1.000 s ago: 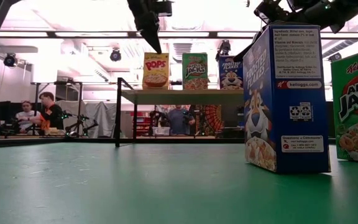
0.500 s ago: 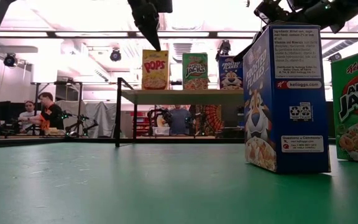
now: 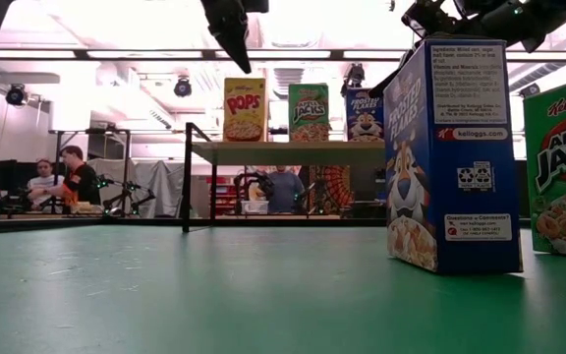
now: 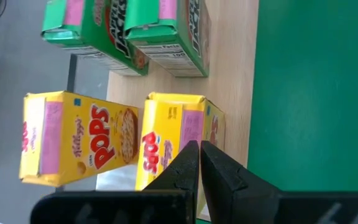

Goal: Stack cereal on shelf
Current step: Put the left yellow cereal box on the shelf aligned with the other yellow cereal box

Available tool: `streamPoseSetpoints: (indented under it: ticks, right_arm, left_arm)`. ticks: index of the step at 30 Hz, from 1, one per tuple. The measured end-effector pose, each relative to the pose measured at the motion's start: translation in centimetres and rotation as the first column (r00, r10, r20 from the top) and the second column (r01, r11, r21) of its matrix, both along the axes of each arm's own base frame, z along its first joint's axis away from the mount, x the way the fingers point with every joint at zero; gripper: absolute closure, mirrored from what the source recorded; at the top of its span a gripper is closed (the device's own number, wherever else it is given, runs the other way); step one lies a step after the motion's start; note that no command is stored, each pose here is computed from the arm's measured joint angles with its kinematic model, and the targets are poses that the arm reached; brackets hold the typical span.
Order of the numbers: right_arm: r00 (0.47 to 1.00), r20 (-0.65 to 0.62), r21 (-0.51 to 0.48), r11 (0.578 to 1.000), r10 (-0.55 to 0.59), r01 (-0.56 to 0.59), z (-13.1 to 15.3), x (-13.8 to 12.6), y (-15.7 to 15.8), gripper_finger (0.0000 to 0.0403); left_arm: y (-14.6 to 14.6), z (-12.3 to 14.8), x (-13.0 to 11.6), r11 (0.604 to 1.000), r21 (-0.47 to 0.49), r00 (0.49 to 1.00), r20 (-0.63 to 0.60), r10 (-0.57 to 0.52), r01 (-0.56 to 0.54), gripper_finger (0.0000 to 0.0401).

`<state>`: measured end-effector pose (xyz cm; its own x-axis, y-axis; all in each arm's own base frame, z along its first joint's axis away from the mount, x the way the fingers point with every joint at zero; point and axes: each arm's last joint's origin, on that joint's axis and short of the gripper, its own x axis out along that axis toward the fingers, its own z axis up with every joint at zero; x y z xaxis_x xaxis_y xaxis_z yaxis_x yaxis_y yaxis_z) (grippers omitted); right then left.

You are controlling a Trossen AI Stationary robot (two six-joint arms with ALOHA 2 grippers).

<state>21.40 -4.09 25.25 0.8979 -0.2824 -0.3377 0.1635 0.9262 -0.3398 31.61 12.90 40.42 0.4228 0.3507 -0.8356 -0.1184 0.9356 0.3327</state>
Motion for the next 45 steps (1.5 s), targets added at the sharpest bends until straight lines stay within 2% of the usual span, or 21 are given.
streamPoseSetpoints:
  ticks: [6,11,15,18,23,27,34,45]
  right_arm:
    - [1.000,0.000,0.000,1.000,0.000,0.000,0.0,0.0,0.0,0.0394]
    - [1.000,0.000,0.000,1.000,0.000,0.000,0.0,0.0,0.0,0.0394]
    - [1.000,-0.008,0.002,1.000,0.000,0.000,-0.3,-0.1,0.0,0.0394]
    - [1.000,-0.010,0.003,1.000,0.000,0.000,-0.4,-0.1,0.0,0.0394]
    - [1.000,-0.012,0.005,1.000,-0.001,0.001,-0.4,-0.1,0.0,0.0394]
    - [1.000,-0.012,0.005,1.000,-0.001,0.001,-0.4,-0.1,0.0,0.0394]
    - [1.000,-0.012,0.002,1.000,-0.007,0.007,-0.4,-0.1,0.0,0.0394]
    - [1.000,-0.012,0.002,1.000,-0.007,0.007,-0.4,-0.1,0.0,0.0394]
  left_arm:
    - [-0.8,0.6,-0.3,1.000,-0.006,1.000,0.026,0.005,-0.005,0.0401]
    - [-3.4,0.8,0.3,0.998,-0.023,0.998,0.042,-0.049,0.050,0.0401]
    - [-5.7,-0.8,1.4,0.995,-0.022,0.995,0.011,-0.100,0.101,0.0401]
    - [-6.5,-3.1,2.1,0.997,0.022,0.997,-0.038,-0.070,0.071,0.0401]
    - [-6.3,-7.5,2.8,0.995,0.094,0.994,-0.106,-0.009,0.019,0.0401]
    - [-5.7,-9.6,2.8,0.984,0.175,0.989,-0.134,0.057,-0.033,0.0401]
    - [-4.7,-9.8,2.9,0.963,0.254,0.986,-0.108,0.126,-0.095,0.0401]
    - [-2.5,-10.0,2.6,0.953,0.269,0.978,-0.110,0.175,-0.140,0.0401]
